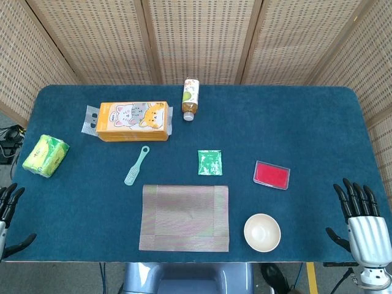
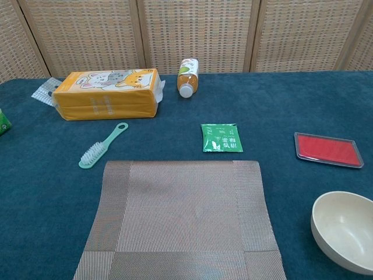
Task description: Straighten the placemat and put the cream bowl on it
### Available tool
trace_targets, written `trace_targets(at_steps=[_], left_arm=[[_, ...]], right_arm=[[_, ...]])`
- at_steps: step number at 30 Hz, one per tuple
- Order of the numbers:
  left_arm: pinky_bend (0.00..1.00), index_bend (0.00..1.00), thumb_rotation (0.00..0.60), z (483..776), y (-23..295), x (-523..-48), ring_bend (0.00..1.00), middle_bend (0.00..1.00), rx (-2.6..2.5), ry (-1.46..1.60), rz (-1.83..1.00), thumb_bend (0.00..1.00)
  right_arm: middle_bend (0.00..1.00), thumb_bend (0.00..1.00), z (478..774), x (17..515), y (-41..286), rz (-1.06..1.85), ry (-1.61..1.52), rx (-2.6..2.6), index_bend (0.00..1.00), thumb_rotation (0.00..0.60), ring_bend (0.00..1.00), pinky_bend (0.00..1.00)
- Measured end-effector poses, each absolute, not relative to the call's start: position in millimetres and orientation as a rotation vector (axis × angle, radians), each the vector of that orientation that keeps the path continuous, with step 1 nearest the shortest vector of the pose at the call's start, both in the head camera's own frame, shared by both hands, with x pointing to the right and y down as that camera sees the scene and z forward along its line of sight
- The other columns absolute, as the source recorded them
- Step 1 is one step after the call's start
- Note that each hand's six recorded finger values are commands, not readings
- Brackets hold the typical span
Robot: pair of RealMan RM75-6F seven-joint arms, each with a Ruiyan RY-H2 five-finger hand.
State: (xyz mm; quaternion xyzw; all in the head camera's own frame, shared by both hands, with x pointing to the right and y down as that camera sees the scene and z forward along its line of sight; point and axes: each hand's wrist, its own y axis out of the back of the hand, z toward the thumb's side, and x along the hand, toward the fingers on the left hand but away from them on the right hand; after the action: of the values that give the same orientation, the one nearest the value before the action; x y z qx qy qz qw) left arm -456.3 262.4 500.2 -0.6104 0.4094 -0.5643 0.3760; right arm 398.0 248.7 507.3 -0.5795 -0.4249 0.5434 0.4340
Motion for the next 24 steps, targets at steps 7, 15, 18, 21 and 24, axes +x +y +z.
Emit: trace_targets(at_steps=[7, 15, 18, 21, 24], left_arm=[[0.00, 0.00, 0.600, 503.4, 263.3, -455.0, 0.00, 0.00, -1.560, 1.027, -1.458, 0.00], [0.00, 0.00, 0.600, 502.0, 262.3, -450.8, 0.00, 0.00, -1.546, 1.031, -1.439, 0.00], [0.00, 0.00, 0.600, 502.0, 260.3, -450.8, 0.00, 0.00, -1.540, 1.040, -1.442, 0.00], [0.00, 0.00, 0.600, 504.4, 257.7, -452.2, 0.00, 0.00, -1.534, 1.045, -1.457, 0.00], [0.00, 0.00, 0.600, 507.5, 254.3, -454.2, 0.00, 0.00, -1.526, 1.050, -1.474, 0.00]], right_arm=[[0.00, 0.00, 513.2, 398.8, 250.3, 1.374, -1.040, -1.467, 0.00, 0.600, 0.00, 0.00], [0.00, 0.00, 535.6, 380.9, 263.9, 1.340, -0.822, -1.622, 0.12, 0.600, 0.00, 0.00], [0.00, 0.00, 548.3, 368.5, 272.0, 1.278, -0.684, -1.679, 0.17, 0.600, 0.00, 0.00], [0.00, 0.00, 562.7, 353.3, 281.8, 1.180, -0.533, -1.729, 0.19, 0.600, 0.00, 0.00], [0.00, 0.00, 578.6, 335.8, 291.9, 1.065, -0.395, -1.790, 0.21, 0.600, 0.00, 0.00]])
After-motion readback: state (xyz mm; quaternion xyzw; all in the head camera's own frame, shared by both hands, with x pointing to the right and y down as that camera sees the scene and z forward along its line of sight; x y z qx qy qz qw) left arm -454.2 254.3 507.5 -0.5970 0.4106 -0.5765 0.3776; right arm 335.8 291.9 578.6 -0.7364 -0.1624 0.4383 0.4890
